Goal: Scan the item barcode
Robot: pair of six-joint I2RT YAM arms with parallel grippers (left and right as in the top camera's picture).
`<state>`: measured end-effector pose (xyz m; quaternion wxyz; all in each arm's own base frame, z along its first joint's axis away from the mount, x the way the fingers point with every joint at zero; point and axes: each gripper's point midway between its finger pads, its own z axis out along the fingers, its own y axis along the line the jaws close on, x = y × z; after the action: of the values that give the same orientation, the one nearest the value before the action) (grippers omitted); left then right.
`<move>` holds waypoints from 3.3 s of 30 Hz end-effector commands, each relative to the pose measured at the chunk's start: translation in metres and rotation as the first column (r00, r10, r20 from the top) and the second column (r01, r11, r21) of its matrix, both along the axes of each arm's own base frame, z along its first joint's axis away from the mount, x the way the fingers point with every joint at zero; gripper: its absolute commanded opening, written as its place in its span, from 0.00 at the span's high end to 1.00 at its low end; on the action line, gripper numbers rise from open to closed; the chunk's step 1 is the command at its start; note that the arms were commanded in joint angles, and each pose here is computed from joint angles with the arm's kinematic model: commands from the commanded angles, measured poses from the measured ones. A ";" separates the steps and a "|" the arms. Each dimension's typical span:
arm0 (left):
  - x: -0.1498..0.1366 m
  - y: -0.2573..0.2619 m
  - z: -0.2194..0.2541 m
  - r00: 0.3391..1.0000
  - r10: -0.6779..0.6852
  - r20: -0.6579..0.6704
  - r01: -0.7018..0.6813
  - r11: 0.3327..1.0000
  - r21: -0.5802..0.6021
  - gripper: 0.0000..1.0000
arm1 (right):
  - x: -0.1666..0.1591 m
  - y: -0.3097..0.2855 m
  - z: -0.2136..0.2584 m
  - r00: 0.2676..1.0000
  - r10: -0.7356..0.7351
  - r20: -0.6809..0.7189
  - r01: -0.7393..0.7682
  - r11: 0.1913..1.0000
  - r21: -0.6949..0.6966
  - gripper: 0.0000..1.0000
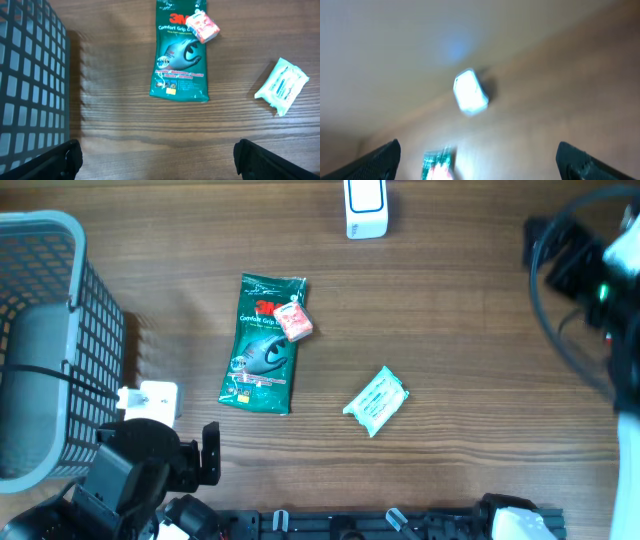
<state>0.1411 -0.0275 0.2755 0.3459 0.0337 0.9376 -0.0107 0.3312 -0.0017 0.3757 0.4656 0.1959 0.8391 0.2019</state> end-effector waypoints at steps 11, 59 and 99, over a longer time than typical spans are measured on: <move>0.000 0.002 0.002 1.000 0.016 0.012 -0.016 1.000 -0.006 0.00 | -0.124 0.085 -0.194 0.706 0.171 -0.688 0.028 0.963 0.269 0.17; 0.000 0.002 0.002 1.000 0.016 0.012 -0.016 1.000 -0.006 0.00 | -0.173 0.242 -0.200 -0.005 0.941 -0.339 0.446 0.305 0.841 0.96; 0.000 0.002 0.002 1.000 0.016 0.012 -0.016 1.000 -0.006 0.00 | -0.140 0.155 -0.249 -0.291 0.863 -0.412 0.880 0.073 -0.469 0.95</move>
<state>0.1411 -0.0275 0.2755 0.3459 0.0337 0.9376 -0.0107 0.1844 0.1552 0.1193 -0.6417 0.7134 0.1975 0.2008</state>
